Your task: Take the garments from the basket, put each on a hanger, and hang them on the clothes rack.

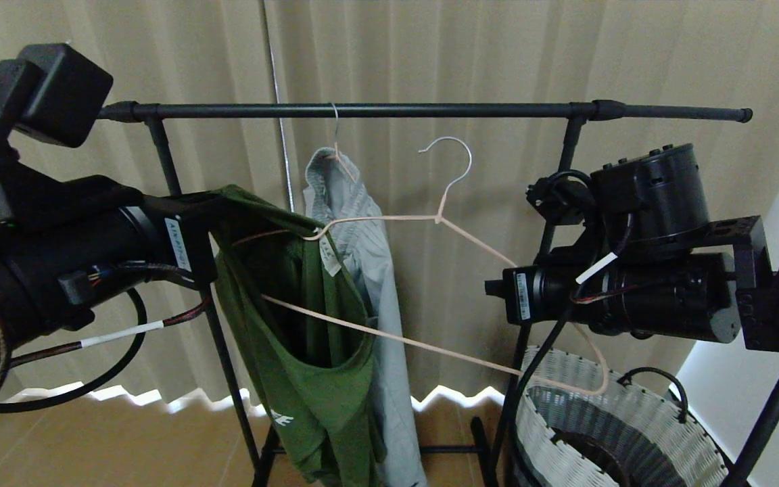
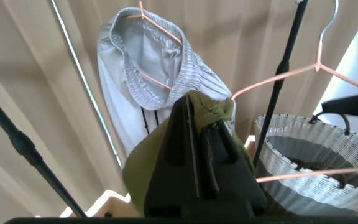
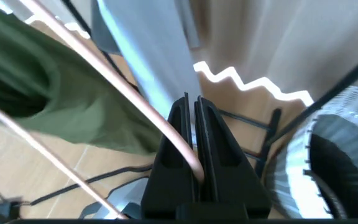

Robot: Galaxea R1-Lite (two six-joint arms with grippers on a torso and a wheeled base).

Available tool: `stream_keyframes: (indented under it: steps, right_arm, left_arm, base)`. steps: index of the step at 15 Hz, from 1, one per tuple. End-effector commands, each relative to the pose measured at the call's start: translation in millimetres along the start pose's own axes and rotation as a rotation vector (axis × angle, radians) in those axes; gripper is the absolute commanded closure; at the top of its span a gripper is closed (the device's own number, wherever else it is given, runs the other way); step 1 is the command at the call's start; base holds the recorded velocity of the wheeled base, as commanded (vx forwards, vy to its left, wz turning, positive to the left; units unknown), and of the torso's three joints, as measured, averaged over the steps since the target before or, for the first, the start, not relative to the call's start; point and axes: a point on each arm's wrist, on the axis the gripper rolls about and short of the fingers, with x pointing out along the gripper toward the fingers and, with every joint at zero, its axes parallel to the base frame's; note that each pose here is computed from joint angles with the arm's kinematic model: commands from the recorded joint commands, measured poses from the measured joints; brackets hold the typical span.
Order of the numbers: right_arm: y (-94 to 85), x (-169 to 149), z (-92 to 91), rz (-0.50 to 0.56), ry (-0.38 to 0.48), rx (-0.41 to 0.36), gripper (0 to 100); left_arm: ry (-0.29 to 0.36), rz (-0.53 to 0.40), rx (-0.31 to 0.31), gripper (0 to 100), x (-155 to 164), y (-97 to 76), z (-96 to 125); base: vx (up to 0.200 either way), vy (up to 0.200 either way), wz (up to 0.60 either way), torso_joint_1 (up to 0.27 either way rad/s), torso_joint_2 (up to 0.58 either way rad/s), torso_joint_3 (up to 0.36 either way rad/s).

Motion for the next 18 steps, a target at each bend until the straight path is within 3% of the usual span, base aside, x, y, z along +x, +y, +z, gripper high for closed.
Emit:
stream_keyframes:
  steps: [1, 5, 7, 9, 11, 15, 18]
  right_arm:
    - [-3.7, -2, 2.4, -0.015, -0.011, 0.003, 100]
    - [-4.4, -8, 2.9, -0.012, -0.02, 0.004, 100]
    - [-4.7, -12, 3.8, -0.017, -0.028, 0.003, 100]
    - [-5.7, -11, 2.9, -0.056, -0.025, -0.003, 100]
    - [-6.2, -9, 3.3, -0.09, -0.032, -0.005, 100]
    - [-4.7, 12, 5.5, -0.176, -0.035, -0.071, 100]
    - [2.7, 26, 14.9, -0.196, -0.053, -0.076, 100]
  left_arm:
    - [-0.009, 0.003, -0.002, 100, -4, 1.1, 2]
    - [-0.013, 0.015, 0.006, 100, -1, 2.0, 5]
    - [-0.017, 0.025, 0.024, 100, 0, 3.3, 6]
    - [-0.002, 0.09, 0.081, 100, 4, 15.6, 4]
    - [0.005, 0.092, 0.085, 100, 4, 16.2, 2]
    - [0.01, -0.013, 0.089, 100, 3, -6.0, -1]
    - [0.028, -0.083, 0.096, 100, 9, -23.5, -5]
  base:
    - [0.0, 0.0, 0.0, 0.0, 0.0, 0.0]
    - [0.0, 0.0, 0.0, 0.0, 0.0, 0.0]
    - [0.0, 0.0, 0.0, 0.0, 0.0, 0.0]
    - [0.0, 0.0, 0.0, 0.0, 0.0, 0.0]
    - [0.0, 0.0, 0.0, 0.0, 0.0, 0.0]
    - [0.0, 0.0, 0.0, 0.0, 0.0, 0.0]
    - [0.0, 0.0, 0.0, 0.0, 0.0, 0.0]
